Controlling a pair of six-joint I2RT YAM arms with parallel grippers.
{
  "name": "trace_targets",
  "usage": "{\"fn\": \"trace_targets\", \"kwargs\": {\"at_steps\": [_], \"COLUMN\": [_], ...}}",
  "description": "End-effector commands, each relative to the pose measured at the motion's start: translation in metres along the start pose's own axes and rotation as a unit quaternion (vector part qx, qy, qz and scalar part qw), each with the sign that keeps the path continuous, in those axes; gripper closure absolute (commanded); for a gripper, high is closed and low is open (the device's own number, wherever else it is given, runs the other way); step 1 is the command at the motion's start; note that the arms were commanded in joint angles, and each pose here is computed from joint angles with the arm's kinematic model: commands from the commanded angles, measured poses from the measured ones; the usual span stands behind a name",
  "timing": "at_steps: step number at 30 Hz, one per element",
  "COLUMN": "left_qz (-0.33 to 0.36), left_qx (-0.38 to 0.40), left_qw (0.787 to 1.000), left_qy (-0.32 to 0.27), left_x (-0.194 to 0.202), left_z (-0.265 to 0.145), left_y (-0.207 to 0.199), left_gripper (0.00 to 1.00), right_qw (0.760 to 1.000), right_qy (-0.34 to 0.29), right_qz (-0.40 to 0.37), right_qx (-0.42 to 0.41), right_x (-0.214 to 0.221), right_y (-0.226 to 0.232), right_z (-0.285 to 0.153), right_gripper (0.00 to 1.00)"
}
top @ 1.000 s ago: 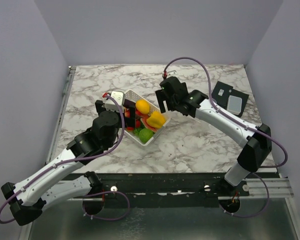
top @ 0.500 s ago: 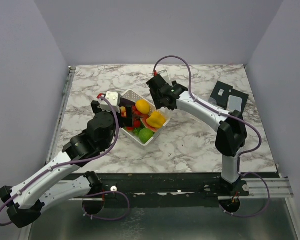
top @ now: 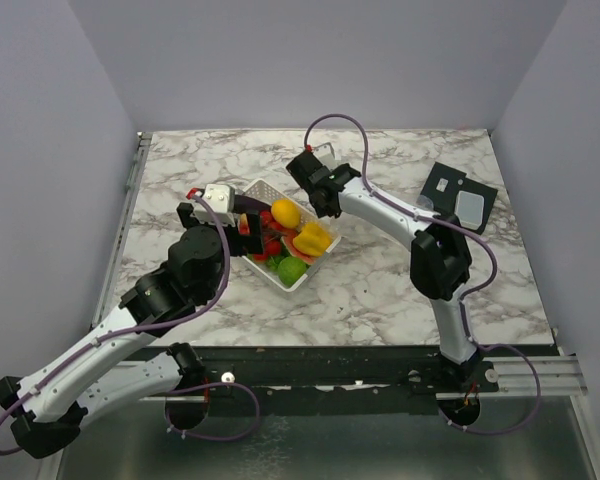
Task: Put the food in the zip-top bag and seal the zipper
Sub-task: Pick up the zipper food storage bag at the center of the board.
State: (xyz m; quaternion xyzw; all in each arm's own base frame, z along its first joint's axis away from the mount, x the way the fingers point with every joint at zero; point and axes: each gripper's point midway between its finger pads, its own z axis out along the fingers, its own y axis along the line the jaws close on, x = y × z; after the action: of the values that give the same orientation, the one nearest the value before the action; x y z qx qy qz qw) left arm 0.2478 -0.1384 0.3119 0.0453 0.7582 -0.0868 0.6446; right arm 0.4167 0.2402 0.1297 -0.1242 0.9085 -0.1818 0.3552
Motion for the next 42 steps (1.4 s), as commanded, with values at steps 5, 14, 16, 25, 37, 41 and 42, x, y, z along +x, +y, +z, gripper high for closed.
{"fn": "trace_targets", "kwargs": {"at_steps": [5,14,16,25,37,41,42], "left_qz": [-0.007,-0.010,-0.010,-0.008,0.001,0.003,0.002], "left_qx": [0.001,0.000,0.000,0.002,0.002,0.014,0.019], "left_qw": [1.000,1.000,1.000,1.000,1.000,1.000,1.000], "left_qy": [-0.004,-0.008,-0.008,-0.005,0.006,0.014,0.015], "left_x": [0.002,0.000,0.000,0.002,0.009,0.012,0.013], "left_z": [-0.006,-0.008,-0.008,-0.006,-0.002,0.001,0.001], "left_y": [0.005,0.007,0.007,0.005,0.001,-0.005,-0.008], "left_gripper": [0.01,0.01,0.01,0.01,0.01,0.01,0.01], "right_qw": [0.998,0.997,0.997,0.997,0.996,0.995,0.995], "right_qy": [0.017,0.030,0.028,0.013,-0.044,-0.060,-0.065], "right_qz": [-0.020,-0.031,-0.028,-0.014,0.033,0.049,0.054], "right_qx": [0.053,0.066,0.067,0.071,0.070,0.059,0.053], "right_x": [0.011,0.018,0.016,0.005,-0.017,-0.020,-0.020], "right_y": [-0.010,-0.007,-0.008,-0.019,-0.057,-0.066,-0.068], "right_z": [0.018,0.027,0.027,0.013,-0.031,-0.045,-0.048], "right_gripper": [0.34,0.55,0.62,0.99,0.99,0.99,0.99]}}
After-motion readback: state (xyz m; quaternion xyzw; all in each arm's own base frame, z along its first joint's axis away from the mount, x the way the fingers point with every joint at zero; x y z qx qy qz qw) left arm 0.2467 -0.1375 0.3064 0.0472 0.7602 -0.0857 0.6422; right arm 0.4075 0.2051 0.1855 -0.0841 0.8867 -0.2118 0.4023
